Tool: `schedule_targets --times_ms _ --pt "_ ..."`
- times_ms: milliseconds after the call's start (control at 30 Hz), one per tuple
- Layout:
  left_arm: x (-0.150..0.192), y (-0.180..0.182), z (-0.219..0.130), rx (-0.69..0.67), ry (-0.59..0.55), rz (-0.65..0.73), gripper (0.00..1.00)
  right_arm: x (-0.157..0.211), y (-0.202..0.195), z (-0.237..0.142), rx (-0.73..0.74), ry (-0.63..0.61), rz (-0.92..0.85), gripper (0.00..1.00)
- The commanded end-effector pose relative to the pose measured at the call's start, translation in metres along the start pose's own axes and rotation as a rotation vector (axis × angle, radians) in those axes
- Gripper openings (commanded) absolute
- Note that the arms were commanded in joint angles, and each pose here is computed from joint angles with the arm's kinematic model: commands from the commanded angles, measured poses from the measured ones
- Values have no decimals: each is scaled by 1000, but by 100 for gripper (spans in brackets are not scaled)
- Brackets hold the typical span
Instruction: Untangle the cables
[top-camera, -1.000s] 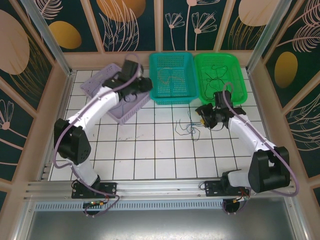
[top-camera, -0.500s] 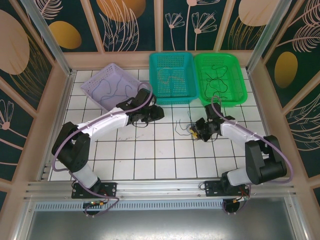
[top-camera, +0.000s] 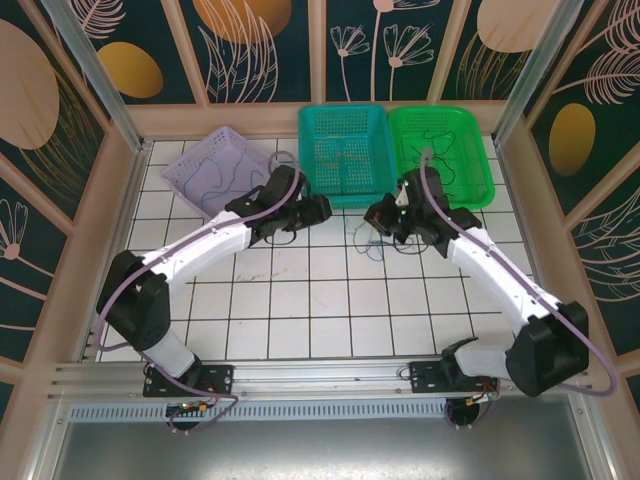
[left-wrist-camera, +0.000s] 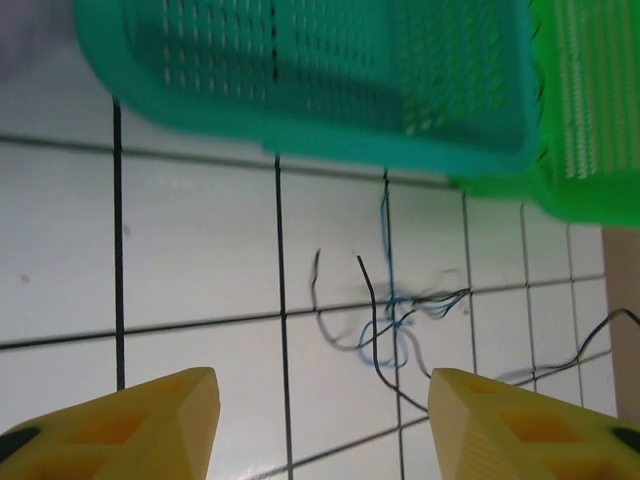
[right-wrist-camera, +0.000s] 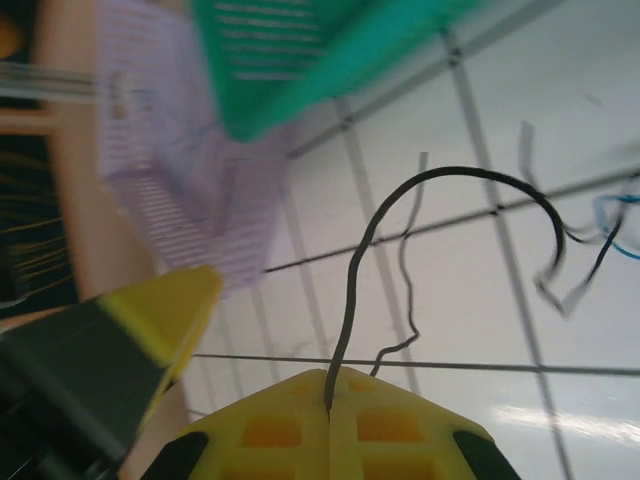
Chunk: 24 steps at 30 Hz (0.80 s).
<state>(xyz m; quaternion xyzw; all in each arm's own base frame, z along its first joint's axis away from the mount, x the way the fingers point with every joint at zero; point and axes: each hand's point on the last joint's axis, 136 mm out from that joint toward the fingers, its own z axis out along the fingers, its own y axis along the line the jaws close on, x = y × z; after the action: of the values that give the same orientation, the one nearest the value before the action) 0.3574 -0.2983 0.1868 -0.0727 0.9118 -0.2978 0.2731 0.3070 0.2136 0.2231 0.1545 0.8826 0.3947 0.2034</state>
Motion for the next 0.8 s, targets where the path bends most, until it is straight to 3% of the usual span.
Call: schedule_targets --times_ms 0,233,433,533,667,767 --pt "-44 -13 -43 -27 -179 0 62 1 45 -27 -125 -6 -141 0" --pt "-67 -24 -66 60 -216 -100 67 3 98 -59 -302 -10 -298 0" --pt "-68 -35 -80 135 -206 -157 67 -6 103 -66 -277 -53 -314 0" --pt "-55 -37 -78 166 -130 -245 69 -10 99 -63 -272 -73 -270 0" --pt "-19 -35 -60 209 48 -458 69 -12 96 -57 -300 -87 -206 0" --pt "-3 -41 -55 295 105 -608 69 -13 94 -52 -310 -92 -163 0"
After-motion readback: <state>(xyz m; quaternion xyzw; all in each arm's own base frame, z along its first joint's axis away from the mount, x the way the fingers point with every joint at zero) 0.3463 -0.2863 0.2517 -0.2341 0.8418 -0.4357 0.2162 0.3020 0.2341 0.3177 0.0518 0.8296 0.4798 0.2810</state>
